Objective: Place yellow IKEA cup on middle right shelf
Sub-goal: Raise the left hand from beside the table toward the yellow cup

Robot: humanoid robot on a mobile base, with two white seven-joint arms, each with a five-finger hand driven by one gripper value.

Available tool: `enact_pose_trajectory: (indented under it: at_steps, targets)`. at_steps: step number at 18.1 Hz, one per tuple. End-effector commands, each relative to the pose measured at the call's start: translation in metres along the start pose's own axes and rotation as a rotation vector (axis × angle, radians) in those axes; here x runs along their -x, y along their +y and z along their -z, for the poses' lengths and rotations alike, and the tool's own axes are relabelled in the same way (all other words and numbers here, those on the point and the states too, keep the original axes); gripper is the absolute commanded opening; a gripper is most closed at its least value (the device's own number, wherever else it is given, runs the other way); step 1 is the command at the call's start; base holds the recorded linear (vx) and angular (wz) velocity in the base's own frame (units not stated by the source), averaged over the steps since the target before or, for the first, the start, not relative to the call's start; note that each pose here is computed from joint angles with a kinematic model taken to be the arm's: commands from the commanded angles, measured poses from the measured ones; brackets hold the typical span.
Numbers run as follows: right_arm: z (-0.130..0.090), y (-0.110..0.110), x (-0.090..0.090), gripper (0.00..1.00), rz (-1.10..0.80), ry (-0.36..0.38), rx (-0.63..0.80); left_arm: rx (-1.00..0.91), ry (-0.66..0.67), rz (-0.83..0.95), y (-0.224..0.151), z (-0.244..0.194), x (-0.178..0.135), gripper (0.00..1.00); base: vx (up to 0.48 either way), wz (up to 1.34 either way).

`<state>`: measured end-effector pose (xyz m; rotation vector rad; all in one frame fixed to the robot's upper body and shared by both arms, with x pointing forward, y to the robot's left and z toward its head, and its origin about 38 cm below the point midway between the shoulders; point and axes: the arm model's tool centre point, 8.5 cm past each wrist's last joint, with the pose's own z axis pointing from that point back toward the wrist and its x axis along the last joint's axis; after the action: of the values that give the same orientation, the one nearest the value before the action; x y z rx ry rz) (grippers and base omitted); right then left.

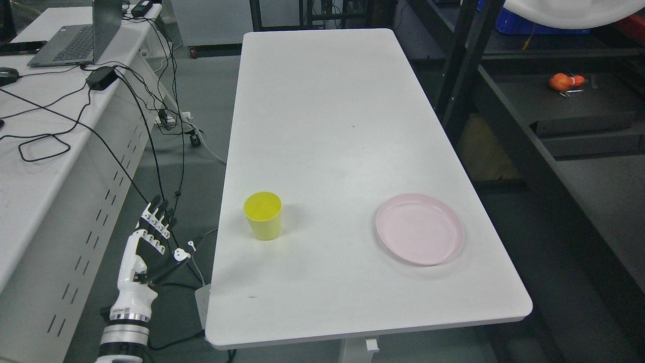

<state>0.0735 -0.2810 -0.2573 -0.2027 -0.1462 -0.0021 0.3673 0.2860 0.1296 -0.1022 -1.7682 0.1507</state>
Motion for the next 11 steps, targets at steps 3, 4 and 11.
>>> enact_pose_trajectory:
  at_steps: [3, 4, 11]
  targets:
    - [0.001, -0.01, 0.009, 0.99, 0.003, 0.015, 0.013, 0.01, 0.008, -0.015, 0.003, 0.0, 0.002, 0.99, 0.0, 0.0]
    - [0.001, -0.01, 0.009, 0.99, 0.003, 0.015, 0.013, 0.008, 0.016, -0.022, 0.004, 0.003, 0.005, 0.99, 0.0, 0.0]
    - [0.001, -0.01, 0.009, 0.99, 0.003, 0.015, 0.013, -0.037, 0.078, -0.194, 0.013, 0.054, 0.037, 0.99, -0.002, 0.0]
